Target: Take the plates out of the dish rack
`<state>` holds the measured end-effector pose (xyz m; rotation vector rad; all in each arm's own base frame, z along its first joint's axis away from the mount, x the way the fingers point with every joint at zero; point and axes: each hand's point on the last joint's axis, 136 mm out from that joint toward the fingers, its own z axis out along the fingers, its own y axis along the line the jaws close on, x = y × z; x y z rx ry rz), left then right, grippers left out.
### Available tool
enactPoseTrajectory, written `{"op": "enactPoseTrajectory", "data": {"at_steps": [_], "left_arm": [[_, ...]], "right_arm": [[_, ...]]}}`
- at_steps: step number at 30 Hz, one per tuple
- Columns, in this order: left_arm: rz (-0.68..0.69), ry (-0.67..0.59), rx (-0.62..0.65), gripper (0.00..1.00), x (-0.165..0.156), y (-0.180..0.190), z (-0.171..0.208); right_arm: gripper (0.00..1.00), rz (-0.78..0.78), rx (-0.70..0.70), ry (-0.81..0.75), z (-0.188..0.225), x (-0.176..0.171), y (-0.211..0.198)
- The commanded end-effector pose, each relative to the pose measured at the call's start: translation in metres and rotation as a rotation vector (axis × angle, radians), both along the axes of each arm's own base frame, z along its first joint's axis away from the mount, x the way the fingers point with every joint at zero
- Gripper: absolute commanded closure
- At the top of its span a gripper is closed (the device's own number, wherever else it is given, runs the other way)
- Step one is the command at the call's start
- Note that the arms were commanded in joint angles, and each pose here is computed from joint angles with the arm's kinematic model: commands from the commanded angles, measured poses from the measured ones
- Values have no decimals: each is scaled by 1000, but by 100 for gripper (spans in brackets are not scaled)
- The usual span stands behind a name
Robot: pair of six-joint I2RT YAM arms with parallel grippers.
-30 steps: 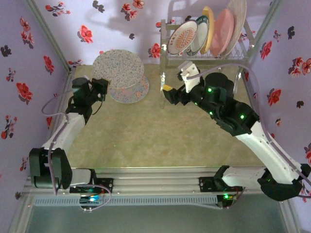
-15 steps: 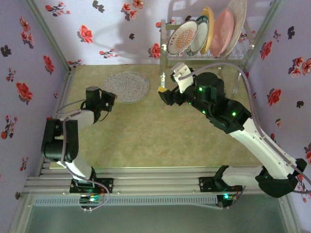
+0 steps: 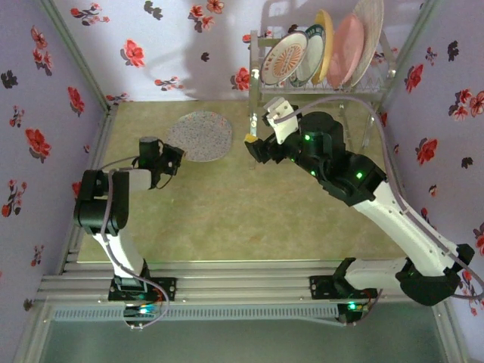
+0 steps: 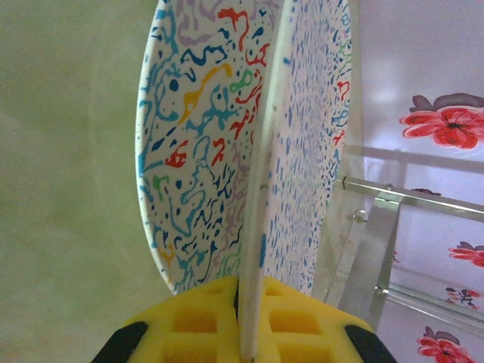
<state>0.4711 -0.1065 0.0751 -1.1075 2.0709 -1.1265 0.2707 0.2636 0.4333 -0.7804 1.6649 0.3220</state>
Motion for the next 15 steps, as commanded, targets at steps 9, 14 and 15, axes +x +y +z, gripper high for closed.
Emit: {"op": "enactPoseTrajectory", "data": {"at_steps": [9,14,15], "left_arm": [[-42,-105,-14,99,31,-2,14],[-44,-91,-12,90,35,-1,11],[-45,-88,-11,86,35,-1,10]], "right_arm": [[10,-15,27,-44,18,6,4],[9,-19,15,-43,16,8,5],[9,-20,13,-42,15,8,5]]}}
